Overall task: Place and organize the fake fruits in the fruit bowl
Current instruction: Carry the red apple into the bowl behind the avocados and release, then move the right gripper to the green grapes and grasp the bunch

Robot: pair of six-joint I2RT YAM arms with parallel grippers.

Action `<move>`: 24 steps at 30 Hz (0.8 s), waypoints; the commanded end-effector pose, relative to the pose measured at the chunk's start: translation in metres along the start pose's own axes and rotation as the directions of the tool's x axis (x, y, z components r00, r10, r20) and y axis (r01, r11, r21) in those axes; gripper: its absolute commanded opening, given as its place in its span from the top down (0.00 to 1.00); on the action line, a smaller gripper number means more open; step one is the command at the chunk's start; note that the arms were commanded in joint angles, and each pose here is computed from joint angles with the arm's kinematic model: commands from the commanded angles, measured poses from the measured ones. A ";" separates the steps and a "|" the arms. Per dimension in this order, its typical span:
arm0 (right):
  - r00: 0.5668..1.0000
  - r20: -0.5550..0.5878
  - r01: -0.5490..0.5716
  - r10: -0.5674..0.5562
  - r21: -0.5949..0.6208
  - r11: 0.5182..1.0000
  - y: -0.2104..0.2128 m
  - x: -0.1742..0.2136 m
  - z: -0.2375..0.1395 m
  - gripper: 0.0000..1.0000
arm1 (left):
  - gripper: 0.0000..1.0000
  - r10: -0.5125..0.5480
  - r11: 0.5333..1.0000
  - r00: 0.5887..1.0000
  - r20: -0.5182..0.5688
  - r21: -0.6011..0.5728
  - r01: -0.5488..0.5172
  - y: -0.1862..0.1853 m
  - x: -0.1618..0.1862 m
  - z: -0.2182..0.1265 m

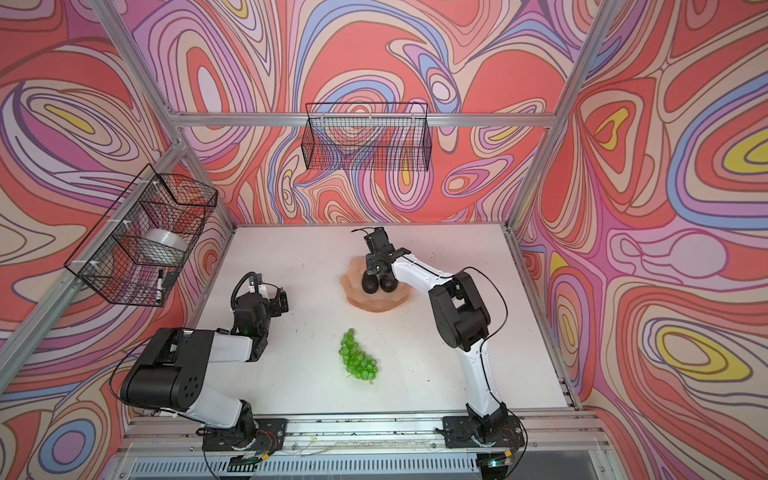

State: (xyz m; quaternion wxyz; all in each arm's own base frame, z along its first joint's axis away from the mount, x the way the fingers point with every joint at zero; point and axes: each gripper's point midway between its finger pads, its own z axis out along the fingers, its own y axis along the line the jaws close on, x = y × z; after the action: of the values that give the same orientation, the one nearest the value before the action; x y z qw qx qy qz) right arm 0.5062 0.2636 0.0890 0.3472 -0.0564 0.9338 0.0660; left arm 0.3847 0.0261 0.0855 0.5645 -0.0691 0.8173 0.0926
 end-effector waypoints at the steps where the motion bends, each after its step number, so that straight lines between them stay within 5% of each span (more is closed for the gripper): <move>1: 1.000 -0.021 0.004 -0.003 0.013 1.000 -0.005 0.008 0.007 0.38 | 0.00 -0.011 1.000 1.000 0.019 -0.005 0.011 0.001 -0.007 0.002; 8: 0.999 0.043 0.008 -0.008 -0.012 1.000 0.000 -0.019 -0.022 0.28 | 0.00 -0.011 1.000 1.000 0.019 -0.005 0.011 0.001 -0.008 0.002; 14: 0.995 0.090 0.038 -0.032 -0.067 0.997 0.008 -0.034 -0.090 0.27 | 0.00 -0.011 1.000 1.000 0.017 -0.004 0.011 0.001 -0.007 0.002; 24: 0.964 -0.064 0.237 -0.259 -0.242 0.941 0.069 0.119 -0.196 0.25 | 0.00 -0.012 1.000 1.000 0.019 -0.005 0.012 0.001 -0.008 0.002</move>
State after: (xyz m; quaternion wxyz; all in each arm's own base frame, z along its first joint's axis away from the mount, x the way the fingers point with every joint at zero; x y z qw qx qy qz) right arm 0.3225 0.2980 0.2029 0.3675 -0.1912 0.8984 0.1459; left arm 0.3847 0.0261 0.0854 0.5643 -0.0690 0.8174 0.0928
